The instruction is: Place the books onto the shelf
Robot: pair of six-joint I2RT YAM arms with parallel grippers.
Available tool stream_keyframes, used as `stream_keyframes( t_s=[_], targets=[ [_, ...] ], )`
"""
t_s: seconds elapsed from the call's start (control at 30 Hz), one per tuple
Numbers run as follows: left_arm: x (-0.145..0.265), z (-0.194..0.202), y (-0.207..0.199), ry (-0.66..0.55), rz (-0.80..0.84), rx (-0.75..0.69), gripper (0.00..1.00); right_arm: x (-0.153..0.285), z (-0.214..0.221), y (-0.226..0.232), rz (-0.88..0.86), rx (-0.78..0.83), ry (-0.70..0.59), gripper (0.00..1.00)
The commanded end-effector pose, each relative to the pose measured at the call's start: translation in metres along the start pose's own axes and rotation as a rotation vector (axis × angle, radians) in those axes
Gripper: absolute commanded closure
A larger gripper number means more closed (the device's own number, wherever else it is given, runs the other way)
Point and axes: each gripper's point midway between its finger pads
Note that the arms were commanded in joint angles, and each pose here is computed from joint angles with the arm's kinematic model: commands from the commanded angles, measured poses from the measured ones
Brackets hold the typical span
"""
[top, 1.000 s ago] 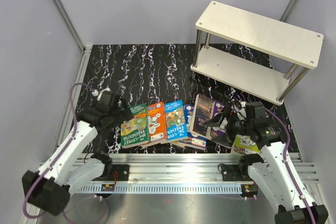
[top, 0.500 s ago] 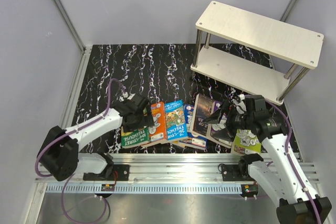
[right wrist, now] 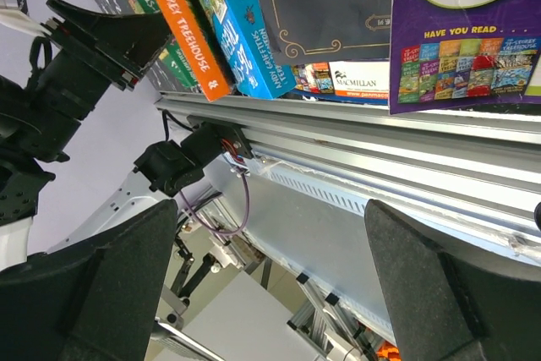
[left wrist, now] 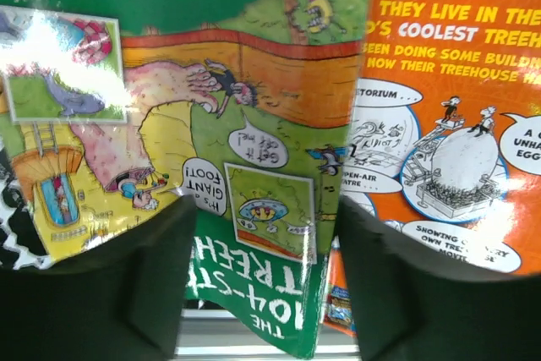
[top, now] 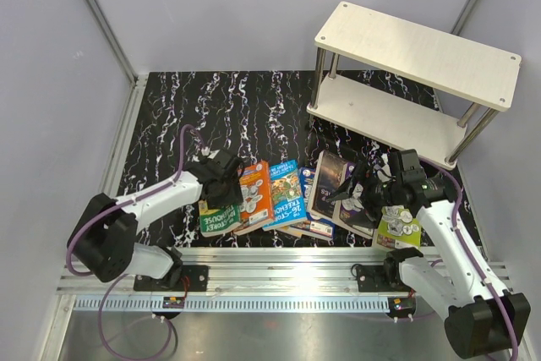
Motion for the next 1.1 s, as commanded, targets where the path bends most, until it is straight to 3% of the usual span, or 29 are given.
stream_keyframes(
  t_s=[0.0,0.1,0.13,0.23,0.4,0.5,0.7,0.83,0.97,1.07],
  targets=[
    [-0.061,0.068,-0.007,0.247,0.087,0.038,0.50,0.007,-0.006,0.006,0.012,0.037,-0.029,0.00],
    [-0.063,0.069,-0.006,0.247,0.094,0.024,0.74,0.006,-0.006,0.004,0.025,0.027,-0.030,0.00],
    [-0.064,0.069,-0.006,0.248,0.095,0.023,0.86,0.006,-0.006,0.004,0.026,0.025,-0.035,0.00],
    [-0.061,0.066,-0.004,0.237,0.087,0.007,1.00,0.006,-0.007,0.004,0.025,0.021,-0.046,0.00],
    [-0.032,0.050,-0.001,0.182,0.059,-0.028,1.00,0.008,-0.013,0.011,-0.004,0.027,-0.080,0.00],
    [0.008,0.029,-0.009,0.117,0.087,-0.044,1.00,0.007,-0.016,0.013,-0.015,0.018,-0.090,0.00],
    [0.119,-0.018,-0.058,-0.043,0.356,-0.088,1.00,0.000,-0.022,0.021,-0.076,-0.001,-0.100,0.00],
    [0.186,-0.037,-0.083,-0.129,0.528,-0.137,1.00,0.003,-0.025,0.060,-0.277,0.006,-0.059,0.00],
    [0.232,-0.042,-0.098,-0.160,0.655,-0.149,1.00,0.018,-0.046,0.105,-0.464,0.057,-0.129,0.00],
    [0.276,-0.040,-0.123,-0.173,0.881,-0.138,1.00,0.026,-0.057,0.126,-0.557,0.055,-0.156,0.00]
  ],
)
Point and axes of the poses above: each gripper's point midway between its finger pads, its own x axis back along the fingers, its own y axis along the line the jaws close on, z = x × y, and after that the axes turned 8 degrees about x, right-handed
